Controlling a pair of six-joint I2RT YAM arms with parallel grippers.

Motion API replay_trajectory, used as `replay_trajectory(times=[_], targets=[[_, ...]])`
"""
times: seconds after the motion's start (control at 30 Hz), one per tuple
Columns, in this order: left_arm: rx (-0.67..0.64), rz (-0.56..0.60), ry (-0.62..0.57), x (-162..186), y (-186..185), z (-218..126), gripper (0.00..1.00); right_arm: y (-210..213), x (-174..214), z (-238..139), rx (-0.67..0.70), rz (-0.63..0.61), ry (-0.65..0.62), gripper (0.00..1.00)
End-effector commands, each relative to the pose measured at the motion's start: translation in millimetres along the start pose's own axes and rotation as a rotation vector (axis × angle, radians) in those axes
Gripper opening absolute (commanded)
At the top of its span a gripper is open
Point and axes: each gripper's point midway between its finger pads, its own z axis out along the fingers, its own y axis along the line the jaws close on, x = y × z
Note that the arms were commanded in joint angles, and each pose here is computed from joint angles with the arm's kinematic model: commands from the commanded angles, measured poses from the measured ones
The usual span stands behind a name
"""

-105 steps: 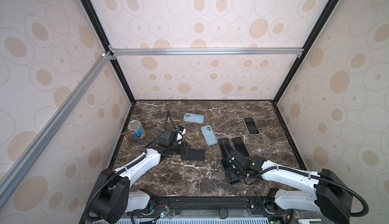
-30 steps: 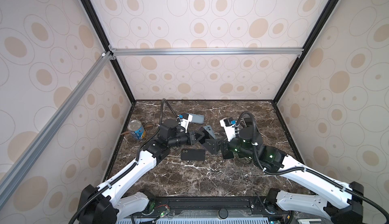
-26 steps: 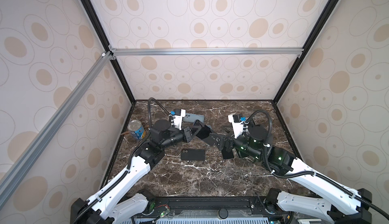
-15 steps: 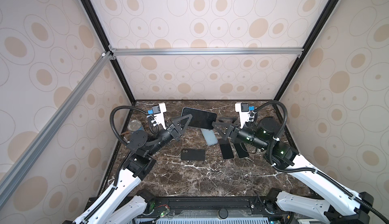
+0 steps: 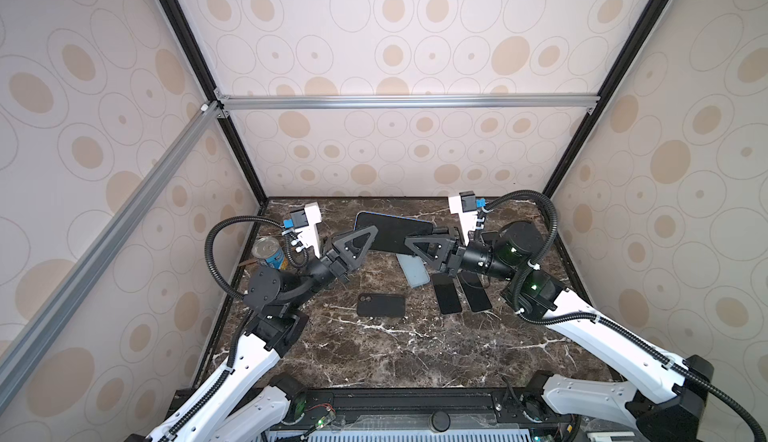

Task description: Put the phone into the phone case

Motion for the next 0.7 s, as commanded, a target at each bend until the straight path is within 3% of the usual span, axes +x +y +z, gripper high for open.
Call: replay_trajectory(times=[0.0,0.13,0.23,0.3,0.33,0.4,0.47,0.53,0.67], targets=[[0.079,0.044,-0.083,-22.1,-27.0,-5.9,0.0,34.9,-26.0,-1.9,-0.127,-0.048,-0.059,0.18],[0.068,0.046,-0.096,-21.7,-24.4,-9.3,0.0,37.8,-28.2,-3.5,-0.135,-0.043,-0.076,0.11],[0.054,0.042,-0.107,-21.5,-20.8,-11.5,0.0,38.9,-30.7,-5.6,-0.134,-0.043,-0.091,0.0],[0.021,0.038,-0.129,-23.9,-14.9,-13.7,0.0,40.7,-32.2,-6.8,-0.135,-0.044,-0.098,0.0],[0.005,0.039,-0.139,-25.1,-12.5,-15.2,0.04,40.9,-33.4,-7.4,-0.133,-0.045,-0.102,0.0],[-0.03,0.051,-0.162,-27.6,-7.8,-19.4,0.25,39.6,-34.6,-8.8,-0.117,-0.045,-0.108,0.0],[-0.068,0.061,-0.185,-30.7,-3.0,-23.9,0.35,38.3,-35.0,-10.5,-0.1,-0.045,-0.11,0.0],[-0.112,0.071,-0.204,-33.0,3.1,-28.4,0.56,36.1,-35.7,-11.7,-0.082,-0.042,-0.117,0.0],[-0.237,0.112,-0.232,-38.0,19.0,-39.7,0.72,26.3,-32.8,-14.4,-0.016,-0.042,-0.111,0.0]])
